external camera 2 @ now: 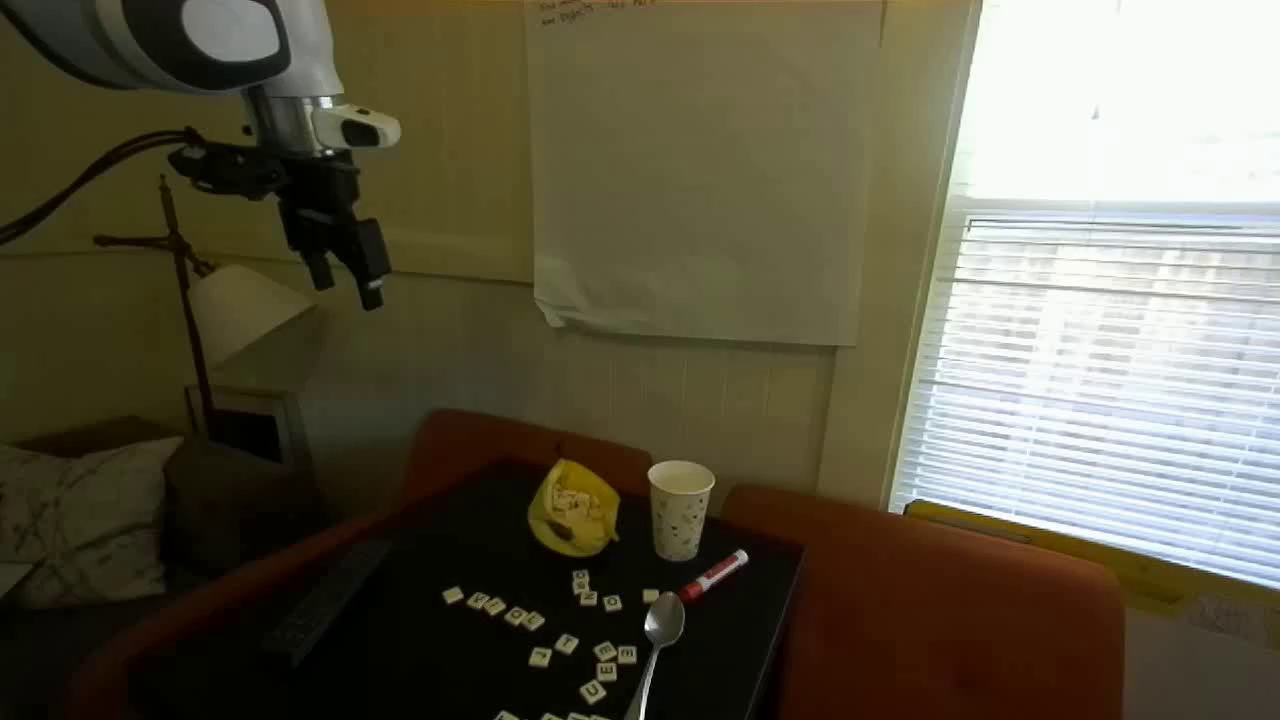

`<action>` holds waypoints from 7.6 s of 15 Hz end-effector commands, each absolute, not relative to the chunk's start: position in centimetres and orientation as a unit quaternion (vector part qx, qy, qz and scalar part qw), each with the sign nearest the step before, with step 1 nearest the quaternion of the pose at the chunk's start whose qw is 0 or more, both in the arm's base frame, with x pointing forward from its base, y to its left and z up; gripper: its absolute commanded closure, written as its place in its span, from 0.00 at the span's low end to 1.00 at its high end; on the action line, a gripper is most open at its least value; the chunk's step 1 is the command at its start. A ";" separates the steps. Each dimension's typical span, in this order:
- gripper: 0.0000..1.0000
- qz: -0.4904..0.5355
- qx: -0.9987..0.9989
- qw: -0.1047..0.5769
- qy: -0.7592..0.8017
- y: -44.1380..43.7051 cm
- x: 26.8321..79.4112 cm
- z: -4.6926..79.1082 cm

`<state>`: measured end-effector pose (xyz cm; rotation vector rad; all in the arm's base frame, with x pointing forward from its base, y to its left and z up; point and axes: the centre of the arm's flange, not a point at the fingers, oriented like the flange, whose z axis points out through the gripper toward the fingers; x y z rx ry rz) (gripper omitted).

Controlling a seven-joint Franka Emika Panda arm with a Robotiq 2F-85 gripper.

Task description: Put the marker in the paper cup

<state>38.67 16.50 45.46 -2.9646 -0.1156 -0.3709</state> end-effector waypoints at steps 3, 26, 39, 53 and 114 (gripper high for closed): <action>0.00 -0.130 -0.989 0.066 -0.029 16.2 38.9 45.1; 0.00 -0.262 -0.954 -0.057 0.132 -3.9 37.9 34.7; 0.00 -0.240 -0.957 -0.032 0.158 -5.9 42.6 32.2; 0.00 -0.248 -0.960 -0.062 0.113 -12.7 46.6 23.4; 0.53 -0.219 -0.970 -0.059 0.090 -17.4 54.1 12.5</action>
